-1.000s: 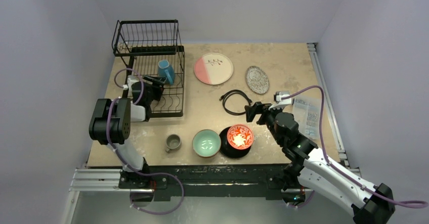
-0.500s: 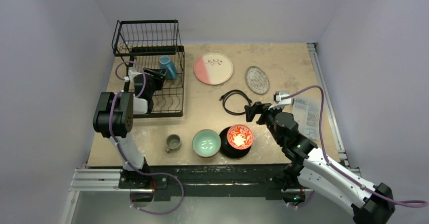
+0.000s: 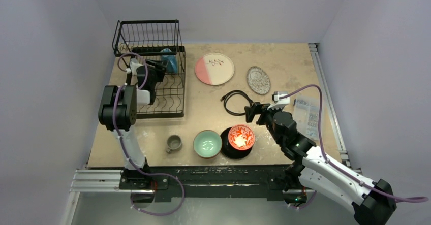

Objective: Load the mixed dishes into the dish rack

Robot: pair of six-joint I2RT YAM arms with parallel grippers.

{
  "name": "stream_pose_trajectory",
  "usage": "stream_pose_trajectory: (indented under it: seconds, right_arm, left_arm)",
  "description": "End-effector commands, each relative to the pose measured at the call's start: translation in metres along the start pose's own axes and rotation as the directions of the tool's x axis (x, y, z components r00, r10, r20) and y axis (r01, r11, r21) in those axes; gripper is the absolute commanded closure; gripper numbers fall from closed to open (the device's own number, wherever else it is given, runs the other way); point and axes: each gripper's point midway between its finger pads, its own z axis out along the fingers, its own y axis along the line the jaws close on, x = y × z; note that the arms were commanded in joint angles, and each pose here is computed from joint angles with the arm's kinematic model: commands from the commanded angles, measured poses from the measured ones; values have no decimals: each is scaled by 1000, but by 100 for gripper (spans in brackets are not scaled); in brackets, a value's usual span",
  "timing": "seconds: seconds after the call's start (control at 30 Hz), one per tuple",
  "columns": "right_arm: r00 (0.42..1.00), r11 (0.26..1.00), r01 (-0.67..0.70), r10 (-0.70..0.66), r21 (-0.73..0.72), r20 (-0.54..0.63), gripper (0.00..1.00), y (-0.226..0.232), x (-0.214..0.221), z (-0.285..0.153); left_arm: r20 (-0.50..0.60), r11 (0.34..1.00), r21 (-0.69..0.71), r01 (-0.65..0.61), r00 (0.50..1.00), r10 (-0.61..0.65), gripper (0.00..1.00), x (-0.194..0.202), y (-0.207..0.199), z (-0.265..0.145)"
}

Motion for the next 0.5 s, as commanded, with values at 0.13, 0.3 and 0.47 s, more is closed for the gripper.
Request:
stream_pose_trajectory:
  seconds: [0.13, 0.3, 0.47]
  right_arm:
    - [999, 1000, -2, 3, -15, 42, 12, 5, -10, 3]
    - [999, 1000, 0, 1, -12, 39, 12, 4, -9, 4]
    - [999, 1000, 0, 0, -12, 40, 12, 4, -10, 4]
  left_arm:
    - [21, 998, 40, -50, 999, 49, 43, 4, -23, 23]
    - [11, 998, 26, -56, 998, 55, 41, 8, -18, 28]
    - [38, 992, -11, -122, 992, 123, 38, -2, -18, 7]
